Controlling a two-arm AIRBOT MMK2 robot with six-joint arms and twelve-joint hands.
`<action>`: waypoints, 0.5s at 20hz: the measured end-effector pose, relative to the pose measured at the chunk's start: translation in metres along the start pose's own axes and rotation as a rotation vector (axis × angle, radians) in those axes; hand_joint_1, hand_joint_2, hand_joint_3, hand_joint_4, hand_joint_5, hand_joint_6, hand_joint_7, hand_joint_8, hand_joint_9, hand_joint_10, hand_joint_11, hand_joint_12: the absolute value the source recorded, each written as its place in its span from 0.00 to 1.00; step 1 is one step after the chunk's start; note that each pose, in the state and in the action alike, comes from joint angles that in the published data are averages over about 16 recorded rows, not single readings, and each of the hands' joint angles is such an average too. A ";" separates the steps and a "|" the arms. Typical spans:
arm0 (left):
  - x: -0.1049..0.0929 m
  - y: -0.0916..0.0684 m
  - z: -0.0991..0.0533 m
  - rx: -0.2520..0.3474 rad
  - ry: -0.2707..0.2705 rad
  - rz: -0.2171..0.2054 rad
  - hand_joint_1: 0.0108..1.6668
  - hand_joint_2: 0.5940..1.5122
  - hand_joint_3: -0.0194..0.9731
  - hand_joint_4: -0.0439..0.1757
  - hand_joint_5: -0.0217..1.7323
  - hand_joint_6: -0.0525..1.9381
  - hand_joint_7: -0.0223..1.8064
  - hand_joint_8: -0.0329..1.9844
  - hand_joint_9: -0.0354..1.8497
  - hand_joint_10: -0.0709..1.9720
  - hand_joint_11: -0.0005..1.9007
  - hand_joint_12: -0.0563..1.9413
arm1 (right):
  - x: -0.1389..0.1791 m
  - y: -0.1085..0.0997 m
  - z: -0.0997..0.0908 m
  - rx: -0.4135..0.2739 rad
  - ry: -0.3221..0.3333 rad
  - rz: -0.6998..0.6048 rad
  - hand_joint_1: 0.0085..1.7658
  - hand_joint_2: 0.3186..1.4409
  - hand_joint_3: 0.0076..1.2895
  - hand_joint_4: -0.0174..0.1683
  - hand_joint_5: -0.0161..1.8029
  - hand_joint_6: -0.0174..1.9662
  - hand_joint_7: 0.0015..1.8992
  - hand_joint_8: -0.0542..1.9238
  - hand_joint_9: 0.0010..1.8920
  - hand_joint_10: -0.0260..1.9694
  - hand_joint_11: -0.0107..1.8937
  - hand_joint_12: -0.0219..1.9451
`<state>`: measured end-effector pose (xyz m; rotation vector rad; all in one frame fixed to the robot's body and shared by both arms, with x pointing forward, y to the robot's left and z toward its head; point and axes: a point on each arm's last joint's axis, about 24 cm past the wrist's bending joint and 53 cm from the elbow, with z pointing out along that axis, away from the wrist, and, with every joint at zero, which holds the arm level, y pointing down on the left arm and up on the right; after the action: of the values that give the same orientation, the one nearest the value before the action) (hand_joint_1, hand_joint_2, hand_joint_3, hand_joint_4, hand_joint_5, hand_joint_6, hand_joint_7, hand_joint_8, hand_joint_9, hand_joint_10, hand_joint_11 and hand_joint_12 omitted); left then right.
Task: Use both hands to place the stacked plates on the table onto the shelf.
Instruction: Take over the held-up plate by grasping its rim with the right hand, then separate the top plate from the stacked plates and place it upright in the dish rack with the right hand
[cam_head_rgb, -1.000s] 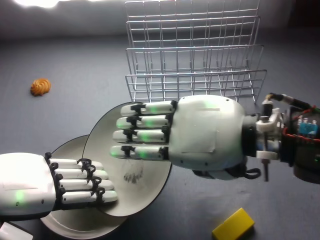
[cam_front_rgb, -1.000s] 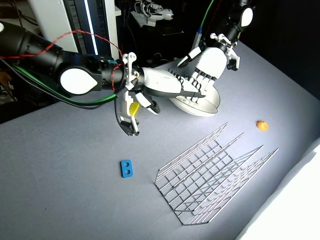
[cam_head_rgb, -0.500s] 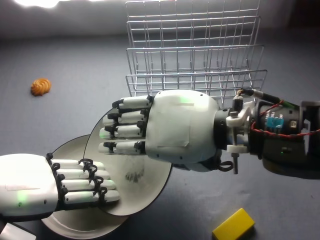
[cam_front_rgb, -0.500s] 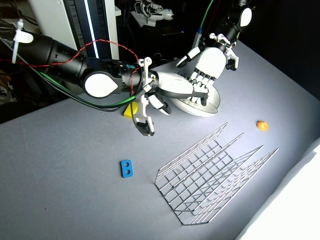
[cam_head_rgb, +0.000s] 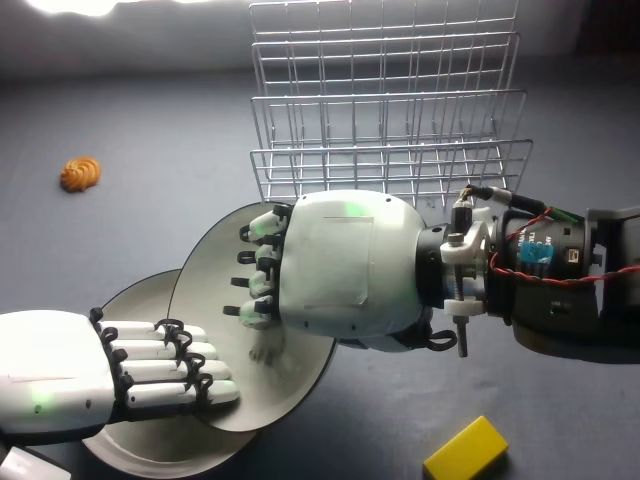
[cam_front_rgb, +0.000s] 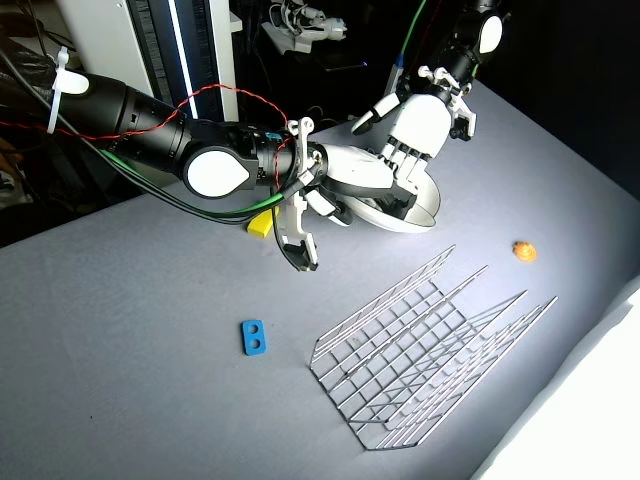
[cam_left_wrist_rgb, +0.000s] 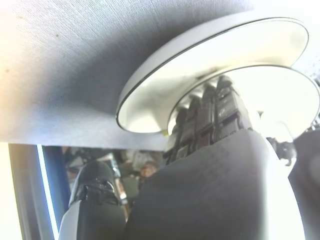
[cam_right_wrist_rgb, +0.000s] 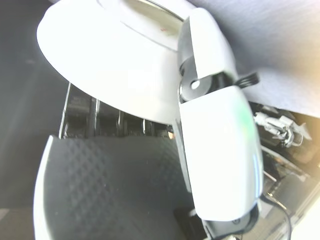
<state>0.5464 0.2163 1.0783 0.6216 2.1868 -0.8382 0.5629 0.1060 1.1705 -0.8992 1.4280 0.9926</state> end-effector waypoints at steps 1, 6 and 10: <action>-0.001 0.001 0.000 -0.001 -0.004 -0.003 0.01 0.60 0.04 0.18 0.00 0.02 0.00 0.00 0.01 0.03 0.01 0.01 | 0.000 0.001 0.000 -0.002 -0.003 -0.002 0.68 0.65 0.01 0.08 0.35 0.27 0.38 0.16 0.37 0.20 0.25 0.64; -0.014 0.007 -0.003 -0.016 -0.044 -0.022 0.01 0.60 0.04 0.20 0.00 0.02 0.01 0.01 0.02 0.03 0.01 0.02 | -0.003 0.004 0.001 -0.013 -0.018 -0.007 0.68 0.64 0.01 0.07 0.40 0.44 0.44 0.30 0.44 0.35 0.38 0.61; -0.035 0.020 -0.011 -0.048 -0.104 -0.042 0.01 0.59 0.04 0.20 0.01 0.02 0.01 0.01 0.02 0.03 0.01 0.02 | -0.005 0.005 0.001 -0.017 -0.028 -0.004 0.68 0.62 0.00 0.06 0.40 0.55 0.45 0.41 0.47 0.46 0.44 0.59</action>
<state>0.5763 0.2312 1.1030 0.4990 2.1263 -0.8186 0.5588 0.1086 1.1756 -0.8971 1.3961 1.0121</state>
